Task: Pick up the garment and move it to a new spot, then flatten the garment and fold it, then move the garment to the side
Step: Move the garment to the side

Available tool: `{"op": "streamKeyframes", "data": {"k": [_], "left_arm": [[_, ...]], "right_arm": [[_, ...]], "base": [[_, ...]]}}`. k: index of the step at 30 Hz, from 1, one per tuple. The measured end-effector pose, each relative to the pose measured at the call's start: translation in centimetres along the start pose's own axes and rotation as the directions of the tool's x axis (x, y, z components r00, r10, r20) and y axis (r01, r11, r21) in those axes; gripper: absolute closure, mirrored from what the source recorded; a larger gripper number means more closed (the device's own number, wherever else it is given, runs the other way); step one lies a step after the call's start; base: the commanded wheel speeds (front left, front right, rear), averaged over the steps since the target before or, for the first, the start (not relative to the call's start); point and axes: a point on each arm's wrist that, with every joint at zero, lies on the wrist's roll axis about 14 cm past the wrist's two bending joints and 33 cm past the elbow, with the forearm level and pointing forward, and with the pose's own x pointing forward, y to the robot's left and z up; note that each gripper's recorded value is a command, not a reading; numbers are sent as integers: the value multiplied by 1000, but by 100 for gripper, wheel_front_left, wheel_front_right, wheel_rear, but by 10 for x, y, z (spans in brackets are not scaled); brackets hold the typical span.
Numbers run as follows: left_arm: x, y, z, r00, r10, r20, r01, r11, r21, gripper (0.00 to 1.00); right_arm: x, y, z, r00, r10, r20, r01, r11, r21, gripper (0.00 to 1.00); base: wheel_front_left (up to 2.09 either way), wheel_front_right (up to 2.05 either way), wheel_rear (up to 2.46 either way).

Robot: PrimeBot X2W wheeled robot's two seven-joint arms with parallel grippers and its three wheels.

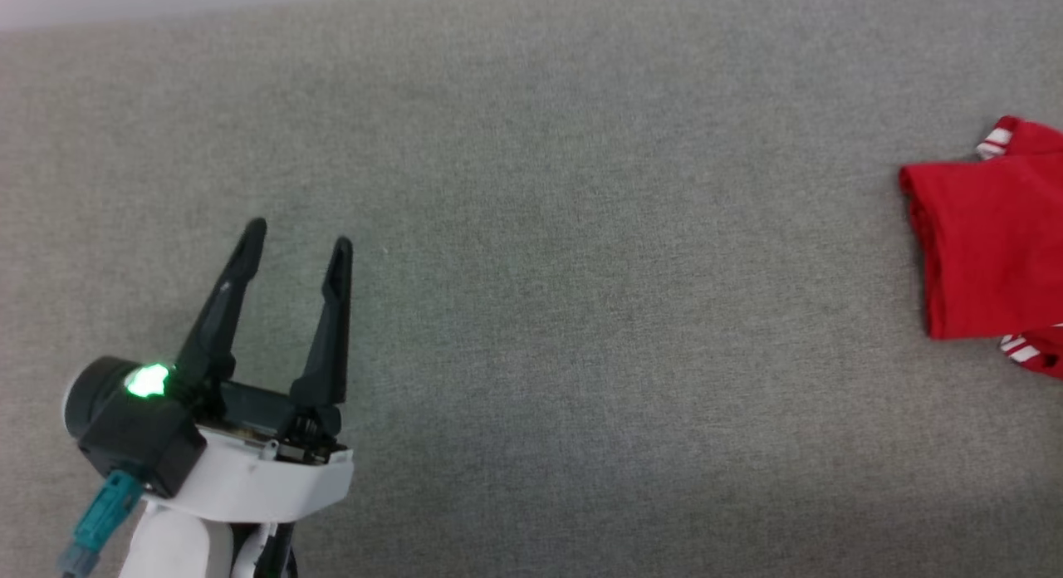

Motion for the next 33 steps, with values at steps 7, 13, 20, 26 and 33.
{"op": "streamKeyframes", "data": {"k": [7, 13, 20, 26, 33], "left_arm": [[6, -2, -9, 1000, -27, -11, 27, 1000, 6, 0], [10, -1, -13, 999, -39, -14, 39, 999, 13, 0], [9, 0, -7, 999, -37, -3, 37, 999, 28, 0], [0, 3, -3, 1000, 2, -11, -2, 1000, 18, 0], [-23, 11, 5, 997, 79, -26, -79, 997, 3, 0]], "right_arm": [[23, 3, -21, 997, -43, -61, 40, 998, -45, 100], [36, 9, -28, 996, -58, -69, 53, 997, -64, 100], [40, 16, -32, 996, -51, -67, 48, 998, -43, 65], [31, 15, -17, 999, -41, 3, 41, 999, -26, 0], [8, 30, 19, 988, 34, 149, -26, 998, -58, 0]], "base": [[0, 0, 0], [0, 0, 0], [0, 0, 0], [0, 0, 0], [0, 0, 0]]}}
